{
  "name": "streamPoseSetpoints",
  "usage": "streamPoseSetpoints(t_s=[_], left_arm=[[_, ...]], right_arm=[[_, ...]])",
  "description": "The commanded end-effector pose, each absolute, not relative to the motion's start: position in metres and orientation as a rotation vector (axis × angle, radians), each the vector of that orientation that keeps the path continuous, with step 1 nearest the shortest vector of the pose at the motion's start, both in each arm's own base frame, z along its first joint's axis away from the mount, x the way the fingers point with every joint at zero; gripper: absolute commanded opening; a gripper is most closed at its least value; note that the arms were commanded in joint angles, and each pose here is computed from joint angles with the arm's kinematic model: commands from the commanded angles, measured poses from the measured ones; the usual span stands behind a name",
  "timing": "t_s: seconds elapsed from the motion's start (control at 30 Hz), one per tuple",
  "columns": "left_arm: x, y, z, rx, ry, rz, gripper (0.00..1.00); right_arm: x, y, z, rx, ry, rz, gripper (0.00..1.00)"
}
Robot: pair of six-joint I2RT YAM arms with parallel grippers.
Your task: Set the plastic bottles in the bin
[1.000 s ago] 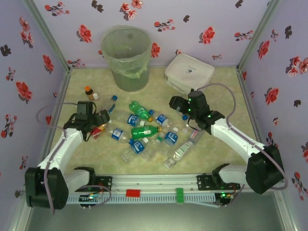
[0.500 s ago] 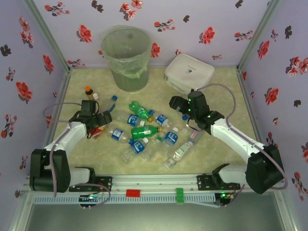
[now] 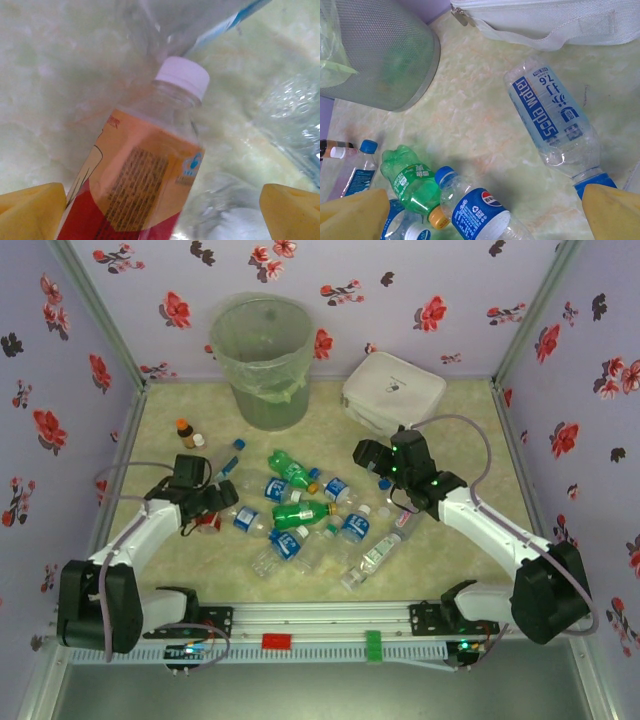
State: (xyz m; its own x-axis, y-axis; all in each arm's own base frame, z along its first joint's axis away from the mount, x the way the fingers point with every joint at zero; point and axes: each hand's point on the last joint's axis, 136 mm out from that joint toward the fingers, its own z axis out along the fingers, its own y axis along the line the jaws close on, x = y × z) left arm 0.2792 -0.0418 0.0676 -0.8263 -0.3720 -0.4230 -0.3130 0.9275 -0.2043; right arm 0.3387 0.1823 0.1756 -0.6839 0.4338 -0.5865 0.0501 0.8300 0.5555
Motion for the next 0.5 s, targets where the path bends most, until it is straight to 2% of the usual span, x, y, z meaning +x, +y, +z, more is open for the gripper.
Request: streamPoseSetpoints(t_s=[0.0, 0.47], left_arm=[[0.264, -0.031, 0.051, -0.546, 2.663, -0.08, 1.0], [0.269, -0.028, 0.027, -0.546, 2.716, -0.017, 0.89]], right_arm=[[0.342, 0.185, 0.174, 0.357, 2.26, 0.65, 1.0], [0.341, 0.184, 0.174, 0.355, 2.267, 0.638, 1.0]])
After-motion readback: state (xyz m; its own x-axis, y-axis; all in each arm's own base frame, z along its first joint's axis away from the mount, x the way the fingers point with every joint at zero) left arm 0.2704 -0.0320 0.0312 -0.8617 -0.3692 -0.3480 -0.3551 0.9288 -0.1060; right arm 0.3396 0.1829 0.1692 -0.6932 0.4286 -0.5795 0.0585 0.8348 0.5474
